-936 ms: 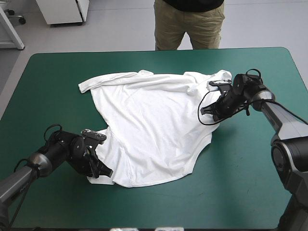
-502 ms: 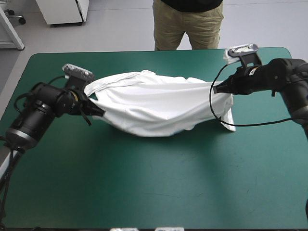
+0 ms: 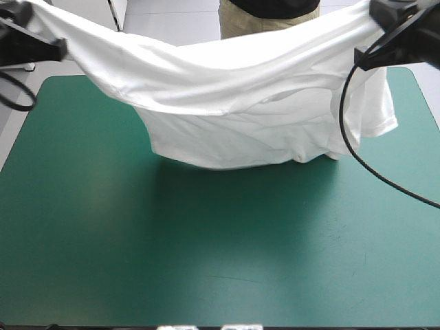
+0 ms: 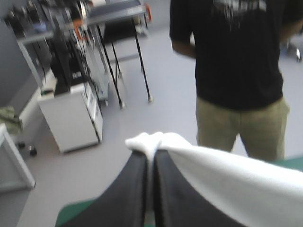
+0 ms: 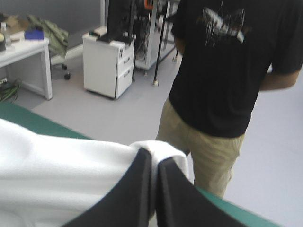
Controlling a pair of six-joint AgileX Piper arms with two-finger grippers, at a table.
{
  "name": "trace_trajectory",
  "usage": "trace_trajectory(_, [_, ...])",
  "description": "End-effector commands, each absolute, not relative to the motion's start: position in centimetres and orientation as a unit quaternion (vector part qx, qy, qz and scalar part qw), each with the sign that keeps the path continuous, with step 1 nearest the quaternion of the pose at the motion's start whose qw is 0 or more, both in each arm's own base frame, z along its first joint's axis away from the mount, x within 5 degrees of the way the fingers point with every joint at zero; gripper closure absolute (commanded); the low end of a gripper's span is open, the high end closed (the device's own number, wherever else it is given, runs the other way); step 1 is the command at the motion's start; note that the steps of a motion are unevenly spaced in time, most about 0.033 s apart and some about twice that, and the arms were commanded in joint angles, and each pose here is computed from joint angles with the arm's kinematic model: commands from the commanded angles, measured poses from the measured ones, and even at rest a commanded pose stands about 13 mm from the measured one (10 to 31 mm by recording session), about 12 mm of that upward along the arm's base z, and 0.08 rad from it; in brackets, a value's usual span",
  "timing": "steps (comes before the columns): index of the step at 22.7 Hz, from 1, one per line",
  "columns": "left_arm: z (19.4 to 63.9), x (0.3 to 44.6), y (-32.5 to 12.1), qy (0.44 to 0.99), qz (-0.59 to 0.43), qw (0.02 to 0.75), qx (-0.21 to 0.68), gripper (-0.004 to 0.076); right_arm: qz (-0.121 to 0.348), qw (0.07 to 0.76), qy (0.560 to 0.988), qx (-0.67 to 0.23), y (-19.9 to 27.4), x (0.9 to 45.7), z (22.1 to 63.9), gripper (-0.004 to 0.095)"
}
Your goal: Fold the cloth
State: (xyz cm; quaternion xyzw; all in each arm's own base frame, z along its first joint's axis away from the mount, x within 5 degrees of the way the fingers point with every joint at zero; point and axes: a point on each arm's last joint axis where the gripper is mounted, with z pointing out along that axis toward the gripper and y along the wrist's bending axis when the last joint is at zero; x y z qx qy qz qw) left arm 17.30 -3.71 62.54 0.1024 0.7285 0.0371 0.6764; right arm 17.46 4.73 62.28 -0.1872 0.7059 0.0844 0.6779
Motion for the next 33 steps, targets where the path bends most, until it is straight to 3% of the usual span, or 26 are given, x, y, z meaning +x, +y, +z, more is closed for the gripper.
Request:
trace_trajectory(1, [67.1, 11.3, -1.6, 0.621, 0.029, 0.780, 0.072, 0.0733, 0.069, 0.762, 0.616, -0.185, 3.9, 12.7, 66.1, 0.0912])
trace_trajectory(3, [68.9, 8.0, -0.7, 0.562, 0.020, 0.824, 0.075, 0.0733, 0.061, 0.793, 0.576, -0.189, 3.6, 9.5, 67.7, 0.0912])
trace_trajectory(8, [70.1, 4.5, 0.0, 0.505, 0.007, 0.859, 0.082, 0.0733, 0.052, 0.831, 0.519, -0.193, 2.6, 1.9, 69.2, 0.0911])
trace_trajectory(11, [69.7, 4.7, 0.1, 0.527, 0.014, 0.846, 0.081, 0.0733, 0.053, 0.820, 0.537, -0.191, 2.4, 0.9, 68.7, 0.0911])
trace_trajectory(13, [68.7, 6.5, -0.3, 0.577, 0.028, 0.811, 0.088, 0.0733, 0.058, 0.798, 0.567, -0.193, 2.7, 2.7, 68.2, 0.0911])
trace_trajectory(15, [67.1, 9.3, -0.6, 0.636, 0.059, 0.764, 0.086, 0.0733, 0.065, 0.760, 0.617, -0.196, 3.2, 6.2, 67.1, 0.0911])
trace_trajectory(17, [64.6, 13.6, -1.8, 0.698, 0.077, 0.706, 0.089, 0.0733, 0.074, 0.699, 0.684, -0.197, 4.0, 12.4, 64.5, 0.0911])
trace_trajectory(21, [57.8, 22.3, -5.2, 0.771, 0.093, 0.614, 0.141, 0.0733, 0.086, 0.628, 0.752, -0.184, 5.4, 23.6, 58.4, 0.0921])
trace_trajectory(26, [49.7, 31.0, -7.8, 0.803, 0.116, 0.569, 0.136, 0.0733, 0.090, 0.558, 0.805, -0.180, 6.6, 33.4, 51.7, 0.0926])
trace_trajectory(33, [42.2, 39.7, -9.0, 0.812, 0.106, 0.561, 0.121, 0.0733, 0.088, 0.515, 0.837, -0.165, 7.8, 43.4, 43.0, 0.0925])
